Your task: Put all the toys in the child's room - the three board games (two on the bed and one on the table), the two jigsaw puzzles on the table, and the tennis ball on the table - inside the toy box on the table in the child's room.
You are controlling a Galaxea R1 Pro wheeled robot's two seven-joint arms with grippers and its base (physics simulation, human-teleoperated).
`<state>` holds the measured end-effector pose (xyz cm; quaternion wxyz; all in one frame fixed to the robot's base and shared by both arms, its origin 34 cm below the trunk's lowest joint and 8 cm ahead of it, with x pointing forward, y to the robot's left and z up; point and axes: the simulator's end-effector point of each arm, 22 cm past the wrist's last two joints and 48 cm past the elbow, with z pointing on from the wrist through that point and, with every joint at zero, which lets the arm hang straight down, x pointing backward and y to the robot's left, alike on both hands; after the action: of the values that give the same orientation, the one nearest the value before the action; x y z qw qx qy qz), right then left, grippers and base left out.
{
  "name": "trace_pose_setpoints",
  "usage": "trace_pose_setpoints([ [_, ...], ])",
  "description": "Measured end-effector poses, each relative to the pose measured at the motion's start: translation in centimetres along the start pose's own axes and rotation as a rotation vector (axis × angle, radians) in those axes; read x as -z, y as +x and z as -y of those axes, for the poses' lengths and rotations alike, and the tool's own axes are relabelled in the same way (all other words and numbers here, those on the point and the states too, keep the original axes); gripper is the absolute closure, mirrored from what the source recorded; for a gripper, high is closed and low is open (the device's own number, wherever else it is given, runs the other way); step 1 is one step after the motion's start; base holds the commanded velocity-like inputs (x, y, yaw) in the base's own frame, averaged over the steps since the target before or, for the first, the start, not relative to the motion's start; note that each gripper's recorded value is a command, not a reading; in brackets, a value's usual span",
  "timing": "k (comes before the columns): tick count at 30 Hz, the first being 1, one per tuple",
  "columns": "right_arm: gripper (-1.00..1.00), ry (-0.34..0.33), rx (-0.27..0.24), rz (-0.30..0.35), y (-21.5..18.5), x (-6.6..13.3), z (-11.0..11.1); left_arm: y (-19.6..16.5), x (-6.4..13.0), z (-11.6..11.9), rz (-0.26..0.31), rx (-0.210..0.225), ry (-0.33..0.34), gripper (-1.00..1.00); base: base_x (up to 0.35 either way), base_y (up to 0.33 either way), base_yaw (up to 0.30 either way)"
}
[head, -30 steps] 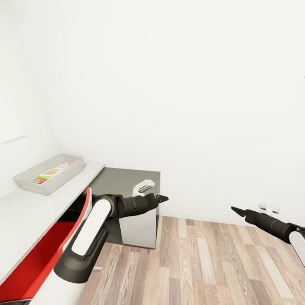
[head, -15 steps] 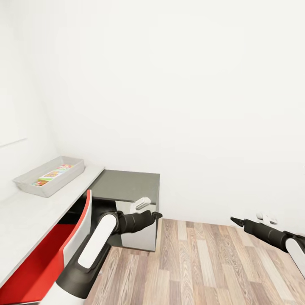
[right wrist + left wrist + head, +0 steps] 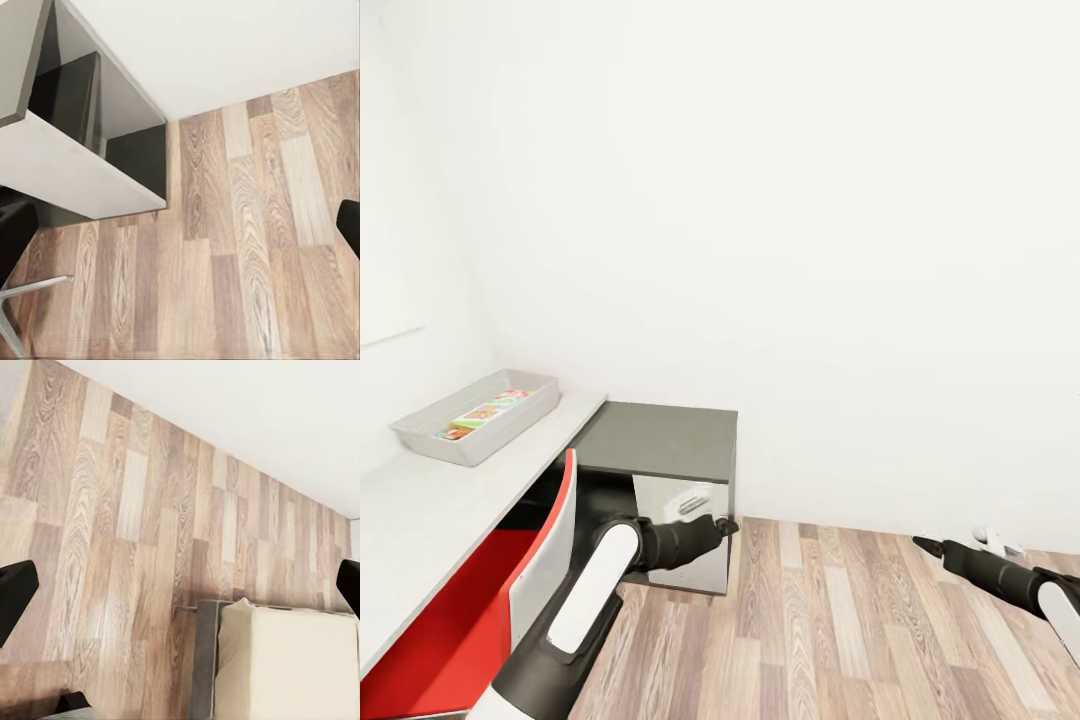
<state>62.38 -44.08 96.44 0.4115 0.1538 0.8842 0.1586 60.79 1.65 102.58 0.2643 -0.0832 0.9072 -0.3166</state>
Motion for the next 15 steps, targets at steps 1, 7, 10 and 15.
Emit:
trace_pose_setpoints([
  [1, -1.0, 0.011, 0.001, -0.011, 0.6, -0.1, 0.5, 0.3, -0.1, -0.6, -0.001, 0.003, -0.013, -1.0, 0.0, 0.0, 0.0],
  [7, -1.0, 0.103, 0.043, -0.108, 5.3, -0.1, 3.9, 3.3, -1.3, -4.5, -0.016, 0.052, -0.097, -1.0, 0.0, 0.0, 0.0],
  [10, -1.0, 0.152, 0.074, -0.156, 7.3, 0.0, 5.7, 5.0, -2.0, -6.8, -0.027, 0.088, -0.147, -1.0, 0.0, 0.0, 0.0],
  [15, -1.0, 0.246, 0.118, -0.277, 12.4, 0.3, 9.2, 10.0, -3.1, -12.9, -0.077, 0.155, -0.274, -1.0, 0.0, 0.0, 0.0],
])
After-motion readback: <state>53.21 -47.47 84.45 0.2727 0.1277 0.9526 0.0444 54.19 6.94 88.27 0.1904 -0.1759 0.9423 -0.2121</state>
